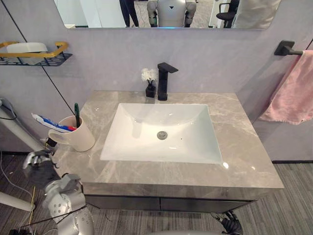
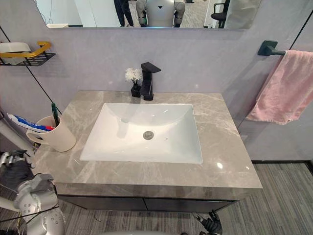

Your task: Organize washtable

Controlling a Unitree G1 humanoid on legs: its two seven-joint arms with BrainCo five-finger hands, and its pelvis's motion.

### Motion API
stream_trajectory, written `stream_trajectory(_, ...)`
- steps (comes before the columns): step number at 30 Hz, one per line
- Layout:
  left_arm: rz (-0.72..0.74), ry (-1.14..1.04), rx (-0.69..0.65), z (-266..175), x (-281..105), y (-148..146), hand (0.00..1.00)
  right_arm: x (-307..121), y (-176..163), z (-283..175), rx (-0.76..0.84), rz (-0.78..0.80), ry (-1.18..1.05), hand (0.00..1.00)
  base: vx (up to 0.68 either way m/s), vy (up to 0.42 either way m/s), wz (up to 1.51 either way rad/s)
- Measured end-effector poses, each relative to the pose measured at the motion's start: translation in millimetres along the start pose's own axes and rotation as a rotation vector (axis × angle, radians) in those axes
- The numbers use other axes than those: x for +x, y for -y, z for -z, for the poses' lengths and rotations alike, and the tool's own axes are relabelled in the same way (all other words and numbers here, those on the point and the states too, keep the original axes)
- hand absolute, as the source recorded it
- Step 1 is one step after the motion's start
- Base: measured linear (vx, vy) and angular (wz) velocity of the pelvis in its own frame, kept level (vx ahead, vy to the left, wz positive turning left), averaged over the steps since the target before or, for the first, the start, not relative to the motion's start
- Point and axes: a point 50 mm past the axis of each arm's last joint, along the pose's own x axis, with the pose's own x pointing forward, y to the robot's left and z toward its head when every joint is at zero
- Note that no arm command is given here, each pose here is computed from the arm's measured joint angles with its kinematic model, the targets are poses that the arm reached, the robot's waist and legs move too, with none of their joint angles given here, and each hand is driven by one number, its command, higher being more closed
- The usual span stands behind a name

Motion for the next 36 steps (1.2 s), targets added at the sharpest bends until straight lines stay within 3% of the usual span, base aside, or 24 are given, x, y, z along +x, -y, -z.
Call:
stream_trajectory(6, 0.026, -0.133, 0.051, 28.8, -4.2, -0.7, 1.00, 0.1, -4.2, 2.0, -0.022, -0.021, -0.009, 0.00, -0.01, -0.003, -0.02)
stream_trajectory(36, 0.236, -0.082, 0.319, 8.7, 32.4, -12.1, 1.00, 7.3, 5.9, -10.6, -0.113, -0.034, 0.017, 0.00, -0.03, -0.014, -0.08)
